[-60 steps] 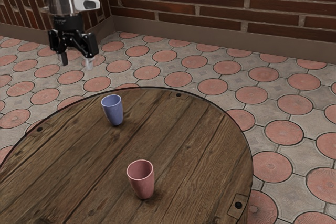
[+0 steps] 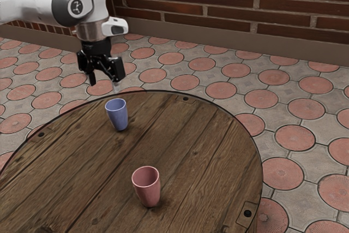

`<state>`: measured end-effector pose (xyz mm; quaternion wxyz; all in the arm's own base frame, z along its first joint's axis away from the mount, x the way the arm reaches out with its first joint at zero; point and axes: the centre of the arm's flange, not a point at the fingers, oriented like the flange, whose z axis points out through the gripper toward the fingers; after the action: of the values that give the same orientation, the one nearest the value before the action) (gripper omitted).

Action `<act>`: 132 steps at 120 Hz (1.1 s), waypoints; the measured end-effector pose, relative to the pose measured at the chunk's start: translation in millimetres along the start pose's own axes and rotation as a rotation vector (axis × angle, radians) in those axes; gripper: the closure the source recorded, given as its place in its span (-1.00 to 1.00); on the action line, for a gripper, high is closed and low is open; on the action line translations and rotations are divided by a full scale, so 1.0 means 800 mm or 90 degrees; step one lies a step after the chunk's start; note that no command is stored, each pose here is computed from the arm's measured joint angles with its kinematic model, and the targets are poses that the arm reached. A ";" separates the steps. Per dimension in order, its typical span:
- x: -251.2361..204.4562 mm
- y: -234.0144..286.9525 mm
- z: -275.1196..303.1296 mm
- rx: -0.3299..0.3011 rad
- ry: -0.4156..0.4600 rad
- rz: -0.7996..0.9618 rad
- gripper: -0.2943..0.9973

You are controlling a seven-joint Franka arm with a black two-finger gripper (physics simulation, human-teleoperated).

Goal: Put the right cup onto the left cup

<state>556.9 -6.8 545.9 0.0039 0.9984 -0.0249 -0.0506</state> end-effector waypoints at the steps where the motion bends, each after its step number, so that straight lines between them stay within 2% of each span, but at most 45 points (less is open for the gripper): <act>1: -0.001 0.000 0.003 0.000 -0.001 0.001 -0.54; 38: -0.017 0.039 0.100 0.000 -0.016 0.045 -0.54; 58: -0.027 0.122 0.131 0.009 -0.016 0.124 -0.54; 81: -0.067 0.222 0.166 0.010 -0.021 0.215 -0.54; 105: -0.074 0.203 0.191 -0.006 -0.022 0.184 -0.54; 132: -0.084 0.229 0.200 -0.011 -0.016 0.201 -0.54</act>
<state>464.8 -186.9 395.5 0.0204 0.9813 -0.1814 -0.0618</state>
